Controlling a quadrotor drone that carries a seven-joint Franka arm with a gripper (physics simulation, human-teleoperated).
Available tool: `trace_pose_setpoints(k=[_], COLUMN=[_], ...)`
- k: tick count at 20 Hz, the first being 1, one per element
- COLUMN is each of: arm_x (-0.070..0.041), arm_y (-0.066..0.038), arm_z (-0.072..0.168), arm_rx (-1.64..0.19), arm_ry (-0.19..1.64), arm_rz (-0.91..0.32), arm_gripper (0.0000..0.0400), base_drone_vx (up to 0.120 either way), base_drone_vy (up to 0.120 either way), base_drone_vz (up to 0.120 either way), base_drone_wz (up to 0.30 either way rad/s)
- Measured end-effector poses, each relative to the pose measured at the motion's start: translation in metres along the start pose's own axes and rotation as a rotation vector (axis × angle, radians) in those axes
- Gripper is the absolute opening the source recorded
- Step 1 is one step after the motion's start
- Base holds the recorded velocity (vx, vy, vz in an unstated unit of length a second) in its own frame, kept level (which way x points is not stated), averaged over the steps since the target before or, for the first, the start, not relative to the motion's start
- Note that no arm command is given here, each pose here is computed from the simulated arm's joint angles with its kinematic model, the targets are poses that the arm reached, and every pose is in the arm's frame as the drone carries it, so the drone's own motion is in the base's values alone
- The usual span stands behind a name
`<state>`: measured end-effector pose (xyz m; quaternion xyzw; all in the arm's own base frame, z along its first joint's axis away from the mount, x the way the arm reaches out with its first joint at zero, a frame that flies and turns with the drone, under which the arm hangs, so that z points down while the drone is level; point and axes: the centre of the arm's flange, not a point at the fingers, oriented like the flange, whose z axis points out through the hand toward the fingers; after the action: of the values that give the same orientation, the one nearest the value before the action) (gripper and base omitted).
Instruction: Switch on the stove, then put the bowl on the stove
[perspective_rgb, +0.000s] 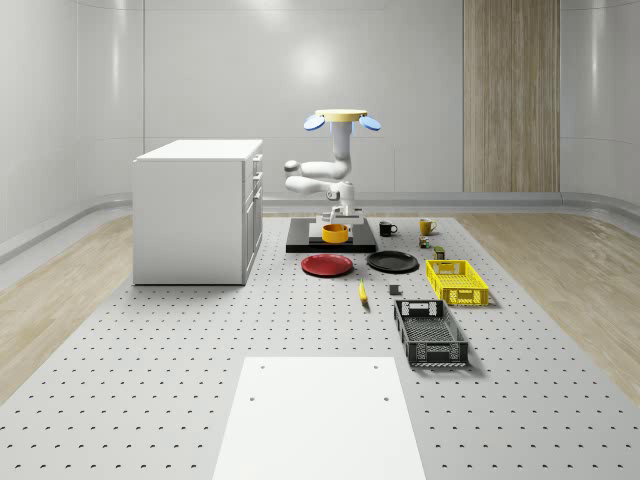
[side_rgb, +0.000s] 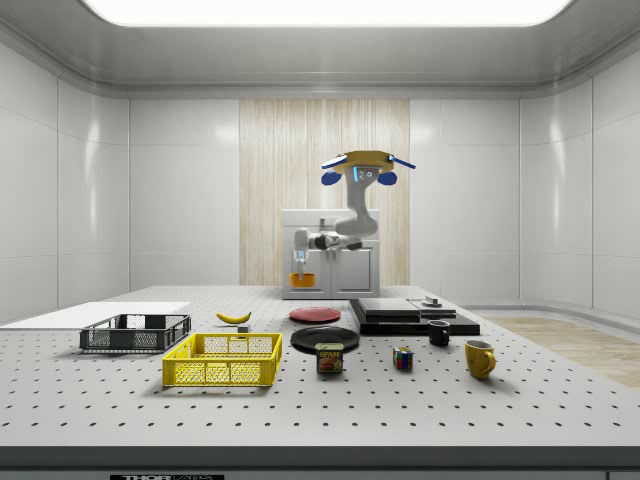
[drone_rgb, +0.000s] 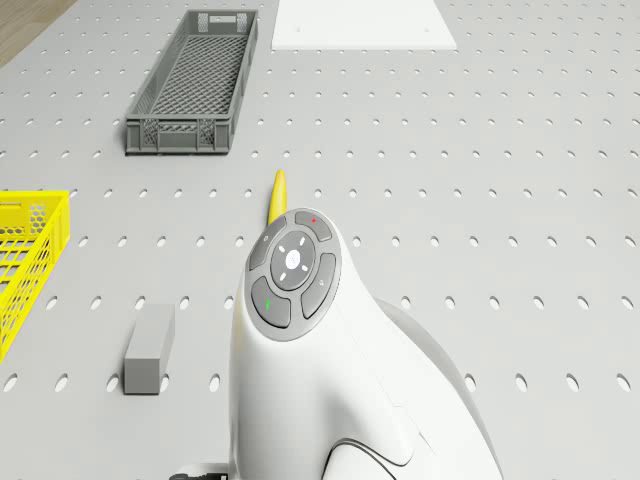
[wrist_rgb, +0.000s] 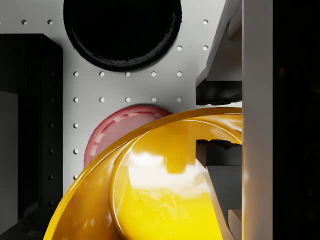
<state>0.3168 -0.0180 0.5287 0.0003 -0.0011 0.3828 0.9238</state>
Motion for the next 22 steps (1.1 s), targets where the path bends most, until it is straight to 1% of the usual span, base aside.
trace_pose_setpoints(k=[10,12,22], arm_x=[0.0,0.0,0.0], arm_y=[0.0,0.0,0.0], arm_z=[0.0,0.0,0.0], arm_rx=[0.0,0.0,0.0], arm_ry=[0.0,0.0,0.0], arm_rz=[0.0,0.0,0.0], arm_gripper=[0.01,0.01,0.01], base_drone_vx=[-0.12,-0.12,-0.12], base_drone_vy=[-0.004,-0.12,0.0], base_drone_vz=[0.0,0.0,0.0], base_drone_wz=[0.0,0.0,0.0])
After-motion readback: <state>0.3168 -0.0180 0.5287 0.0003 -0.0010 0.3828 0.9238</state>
